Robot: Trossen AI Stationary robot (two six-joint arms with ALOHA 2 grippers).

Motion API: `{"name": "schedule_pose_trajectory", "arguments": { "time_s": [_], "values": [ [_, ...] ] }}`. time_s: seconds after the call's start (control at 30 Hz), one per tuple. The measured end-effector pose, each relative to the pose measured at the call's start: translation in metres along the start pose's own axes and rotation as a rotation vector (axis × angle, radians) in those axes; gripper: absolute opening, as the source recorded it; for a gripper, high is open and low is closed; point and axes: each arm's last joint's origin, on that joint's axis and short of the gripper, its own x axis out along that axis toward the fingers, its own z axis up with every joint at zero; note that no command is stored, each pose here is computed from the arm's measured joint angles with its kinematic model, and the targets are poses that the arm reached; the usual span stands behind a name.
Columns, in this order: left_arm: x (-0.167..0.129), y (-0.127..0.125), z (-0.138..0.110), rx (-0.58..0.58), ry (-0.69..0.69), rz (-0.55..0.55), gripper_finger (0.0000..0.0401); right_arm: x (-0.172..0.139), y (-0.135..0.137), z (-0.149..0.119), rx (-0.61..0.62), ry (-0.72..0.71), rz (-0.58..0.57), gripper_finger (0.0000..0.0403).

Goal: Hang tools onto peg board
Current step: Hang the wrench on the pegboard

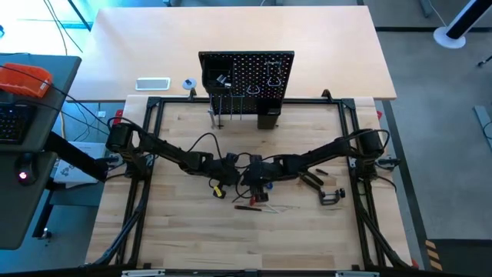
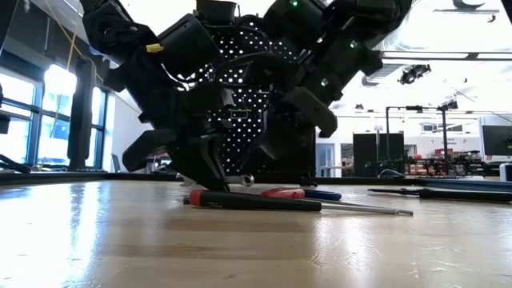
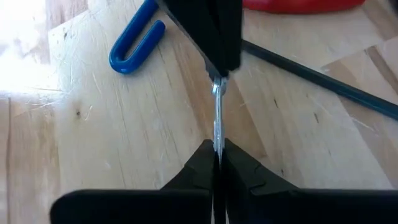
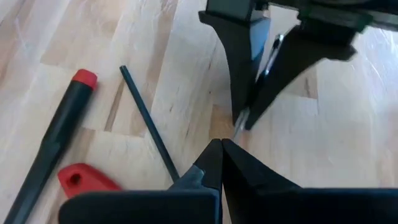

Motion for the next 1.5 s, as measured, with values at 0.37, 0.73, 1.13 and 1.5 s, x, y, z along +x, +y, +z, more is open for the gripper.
{"name": "schedule_pose_trajectory", "arguments": {
  "time_s": [0.37,0.73,1.13,1.5],
  "values": [
    [0.000,-0.001,0.002,-0.072,-0.010,0.014,0.0001,-0.059,0.012,0.015,-0.029,0.034,-0.170,0.0094],
    [-0.033,0.008,0.028,-0.175,-0.194,0.114,0.0001,-0.131,0.021,0.026,-0.004,-0.032,-0.374,0.0153],
    [-0.116,0.041,0.027,-0.345,-0.490,0.290,0.0000,-0.187,0.028,0.029,0.014,-0.136,-0.449,0.0151],
    [-0.140,0.030,-0.037,-0.527,-0.738,0.316,0.0000,-0.192,0.037,0.028,-0.009,-0.143,-0.436,0.0151]
  ]
}}
